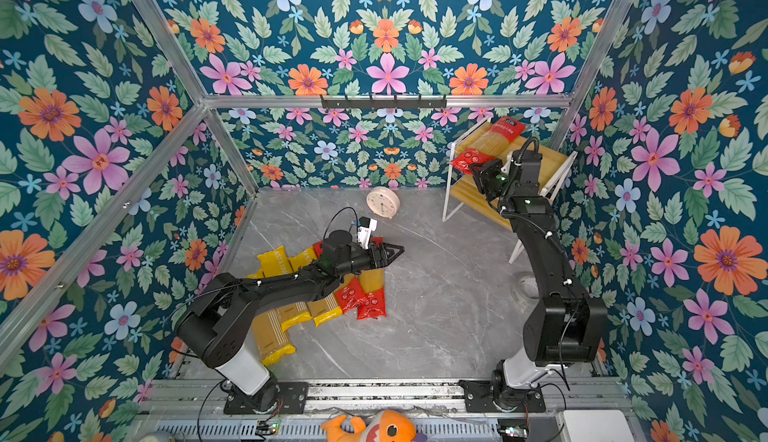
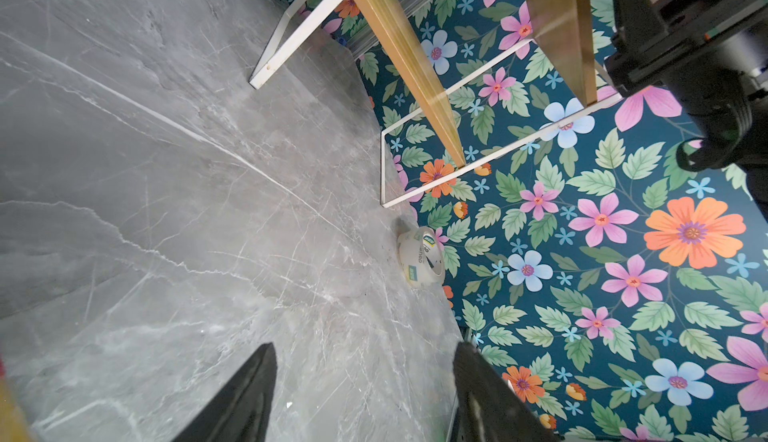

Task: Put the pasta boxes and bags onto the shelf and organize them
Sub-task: 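Open the right gripper to release the bag and withdraw from the shelf, then reach both grippers toward the next red spaghetti bag and grasp it with the right gripper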

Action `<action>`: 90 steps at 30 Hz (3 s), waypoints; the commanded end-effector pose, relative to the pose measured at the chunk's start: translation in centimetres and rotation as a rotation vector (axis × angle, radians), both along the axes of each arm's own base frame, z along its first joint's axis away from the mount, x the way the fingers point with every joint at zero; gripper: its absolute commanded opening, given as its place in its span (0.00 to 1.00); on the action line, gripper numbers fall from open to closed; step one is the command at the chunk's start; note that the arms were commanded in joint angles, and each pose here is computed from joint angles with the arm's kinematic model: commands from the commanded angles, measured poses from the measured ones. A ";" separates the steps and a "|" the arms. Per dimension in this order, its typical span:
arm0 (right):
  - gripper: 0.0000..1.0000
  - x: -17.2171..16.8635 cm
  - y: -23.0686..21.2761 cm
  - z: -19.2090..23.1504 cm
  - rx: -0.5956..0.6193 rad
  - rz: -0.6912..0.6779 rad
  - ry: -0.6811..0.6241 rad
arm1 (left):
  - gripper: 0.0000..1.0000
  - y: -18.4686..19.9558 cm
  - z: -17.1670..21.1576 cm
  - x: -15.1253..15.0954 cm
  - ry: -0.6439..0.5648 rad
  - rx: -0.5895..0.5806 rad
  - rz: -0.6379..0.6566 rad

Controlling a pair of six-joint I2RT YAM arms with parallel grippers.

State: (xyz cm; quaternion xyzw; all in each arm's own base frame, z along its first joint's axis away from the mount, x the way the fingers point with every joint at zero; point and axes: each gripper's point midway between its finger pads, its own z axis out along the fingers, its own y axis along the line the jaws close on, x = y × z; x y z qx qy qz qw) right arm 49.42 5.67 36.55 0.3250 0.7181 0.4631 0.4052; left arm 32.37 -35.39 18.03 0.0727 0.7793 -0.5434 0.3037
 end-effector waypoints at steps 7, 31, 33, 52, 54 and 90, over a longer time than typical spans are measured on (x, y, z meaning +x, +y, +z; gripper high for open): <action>0.06 3.2 -0.6 0.2 -0.012 -0.002 -0.025 | 0.69 0.3 0.4 0.0 -0.021 0.010 0.006; 0.56 -8.4 7.8 -5.8 -0.219 0.166 0.049 | 0.69 12.5 -1.9 3.3 0.021 0.275 0.332; 0.56 -10.3 10.6 -8.6 -0.274 0.205 0.084 | 0.69 13.8 -3.4 3.0 0.066 0.328 0.355; 0.54 -15.1 26.6 -30.5 -0.293 0.613 0.473 | 0.65 11.7 -9.1 2.7 0.184 0.300 0.340; 0.54 -15.0 27.0 -31.2 -0.293 0.624 0.476 | 0.65 12.0 -10.0 2.4 0.199 0.302 0.344; 0.00 -15.0 27.8 -19.0 -0.139 0.737 -0.280 | 0.65 12.9 6.3 2.1 -0.188 -0.110 0.259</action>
